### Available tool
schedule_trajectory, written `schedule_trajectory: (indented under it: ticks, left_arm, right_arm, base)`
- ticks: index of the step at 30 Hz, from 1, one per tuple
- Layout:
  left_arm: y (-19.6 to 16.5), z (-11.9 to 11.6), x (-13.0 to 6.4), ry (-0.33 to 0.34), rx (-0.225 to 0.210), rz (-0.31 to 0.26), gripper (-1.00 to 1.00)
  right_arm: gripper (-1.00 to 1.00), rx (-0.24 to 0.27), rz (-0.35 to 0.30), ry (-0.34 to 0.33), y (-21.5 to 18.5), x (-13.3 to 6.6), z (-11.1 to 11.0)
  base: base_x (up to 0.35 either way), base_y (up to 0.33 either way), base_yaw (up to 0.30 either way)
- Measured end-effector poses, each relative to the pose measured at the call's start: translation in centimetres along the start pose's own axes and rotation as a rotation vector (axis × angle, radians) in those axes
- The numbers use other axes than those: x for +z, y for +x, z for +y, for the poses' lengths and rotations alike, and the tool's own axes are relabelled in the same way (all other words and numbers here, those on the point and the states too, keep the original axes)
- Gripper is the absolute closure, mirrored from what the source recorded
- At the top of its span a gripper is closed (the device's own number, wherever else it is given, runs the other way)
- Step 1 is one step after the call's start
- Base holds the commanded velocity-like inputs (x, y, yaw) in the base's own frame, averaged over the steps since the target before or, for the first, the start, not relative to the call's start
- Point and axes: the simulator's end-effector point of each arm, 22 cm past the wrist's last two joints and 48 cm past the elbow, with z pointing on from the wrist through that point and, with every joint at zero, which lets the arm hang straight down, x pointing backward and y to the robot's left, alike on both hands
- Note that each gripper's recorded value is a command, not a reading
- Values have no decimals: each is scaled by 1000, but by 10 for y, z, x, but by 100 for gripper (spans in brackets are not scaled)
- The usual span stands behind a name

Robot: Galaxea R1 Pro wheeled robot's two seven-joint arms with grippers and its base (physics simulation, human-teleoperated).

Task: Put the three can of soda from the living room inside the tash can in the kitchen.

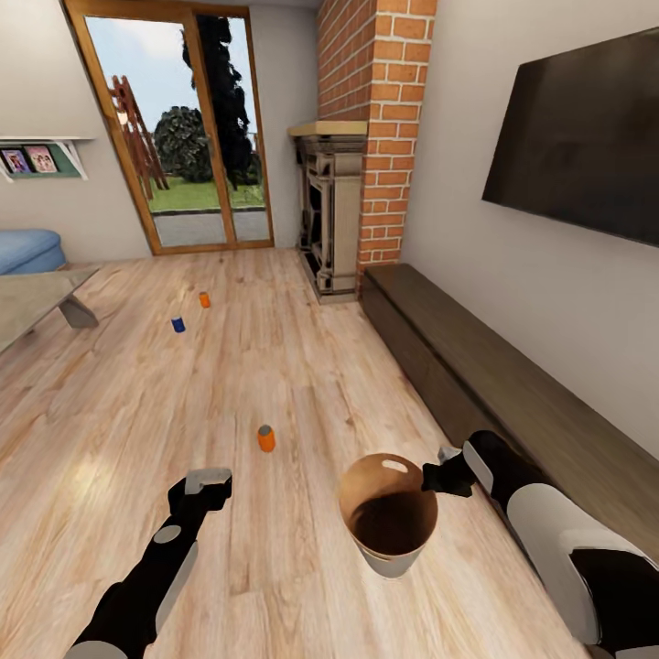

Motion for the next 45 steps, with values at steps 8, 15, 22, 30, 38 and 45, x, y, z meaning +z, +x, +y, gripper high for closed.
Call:
schedule_trajectory:
  ticks: [8, 15, 22, 30, 38, 45]
  left_arm:
    - [-1, 0, 0, 0, -1, -1, -100]
    - [-1, 0, 0, 1, -1, -2, -100]
    - [-1, 0, 0, 0, -1, -2, -100]
    - [-1, 0, 0, 1, -1, -3, -100]
    - [-1, 0, 0, 1, -1, -3, -100]
    - [-1, 0, 0, 1, -1, -3, -100]
  right_arm:
    - [100, -1, 1, -3, 1, 1, 2]
    - [100, -3, 2, -2, 1, 1, 3]
    - [100, -2, 2, -5, 1, 2, 5]
    - [100, -4, 2, -5, 1, 2, 5]
    - [100, -7, 3, -4, 2, 2, 6]
    - [100, -8, 4, -4, 2, 3, 7]
  base:
    - [324, 0, -1]
    - [324, 0, 0]
    - [324, 0, 0]
    - [324, 0, 0]
    - [324, 0, 0]
    - [324, 0, 0]
